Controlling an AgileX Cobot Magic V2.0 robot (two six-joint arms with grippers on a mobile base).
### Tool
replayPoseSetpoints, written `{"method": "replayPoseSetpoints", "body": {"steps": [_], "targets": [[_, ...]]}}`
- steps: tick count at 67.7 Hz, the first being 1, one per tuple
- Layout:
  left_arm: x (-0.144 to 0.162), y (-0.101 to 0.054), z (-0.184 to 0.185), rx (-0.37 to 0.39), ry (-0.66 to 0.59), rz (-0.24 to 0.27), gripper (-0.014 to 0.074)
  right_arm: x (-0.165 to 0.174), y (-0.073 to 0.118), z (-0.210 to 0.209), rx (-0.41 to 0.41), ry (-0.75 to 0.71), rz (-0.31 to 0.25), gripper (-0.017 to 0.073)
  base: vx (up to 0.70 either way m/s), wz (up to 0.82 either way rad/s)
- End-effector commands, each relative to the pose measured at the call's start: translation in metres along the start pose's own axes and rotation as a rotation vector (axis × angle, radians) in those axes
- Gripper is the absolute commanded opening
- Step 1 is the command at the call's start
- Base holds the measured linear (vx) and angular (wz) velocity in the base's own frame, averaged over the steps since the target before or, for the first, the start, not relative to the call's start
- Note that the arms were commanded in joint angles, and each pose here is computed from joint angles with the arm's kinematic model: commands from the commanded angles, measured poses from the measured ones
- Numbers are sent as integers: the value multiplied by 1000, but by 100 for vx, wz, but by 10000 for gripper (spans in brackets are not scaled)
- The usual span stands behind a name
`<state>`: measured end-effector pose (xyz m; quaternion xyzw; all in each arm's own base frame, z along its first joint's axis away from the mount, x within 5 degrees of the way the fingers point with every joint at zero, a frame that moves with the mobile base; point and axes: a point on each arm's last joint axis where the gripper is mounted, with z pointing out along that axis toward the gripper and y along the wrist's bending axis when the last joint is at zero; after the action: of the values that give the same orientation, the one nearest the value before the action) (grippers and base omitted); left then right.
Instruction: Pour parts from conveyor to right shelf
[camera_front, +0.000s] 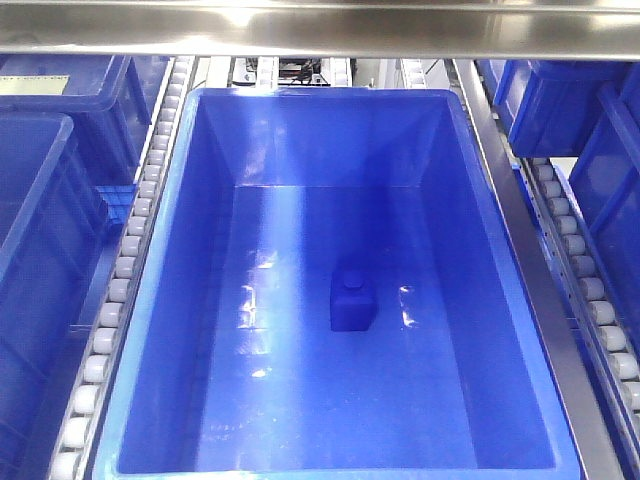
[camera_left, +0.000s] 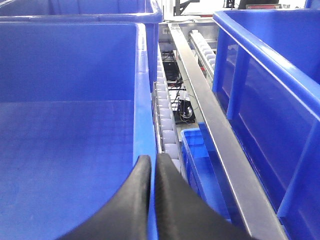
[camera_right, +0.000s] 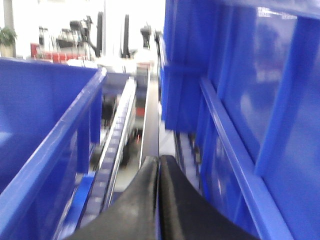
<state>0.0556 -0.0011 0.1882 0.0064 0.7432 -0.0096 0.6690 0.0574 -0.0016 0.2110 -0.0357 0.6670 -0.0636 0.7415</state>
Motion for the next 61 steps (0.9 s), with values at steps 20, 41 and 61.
{"method": "replayPoseSetpoints", "body": {"steps": [20, 41, 61], "targets": [[-13, -1, -2, 8, -96, -8, -6, -2, -5, -3, 102, -84, 70, -9, 0, 0], [-13, -1, -2, 8, -96, -8, -6, 6, -2, -2, 46, 8, 82, -9, 0, 0], [-13, -1, -2, 8, -96, -8, -6, 6, -2, -2, 46, 5, 82, -9, 0, 0]]}}
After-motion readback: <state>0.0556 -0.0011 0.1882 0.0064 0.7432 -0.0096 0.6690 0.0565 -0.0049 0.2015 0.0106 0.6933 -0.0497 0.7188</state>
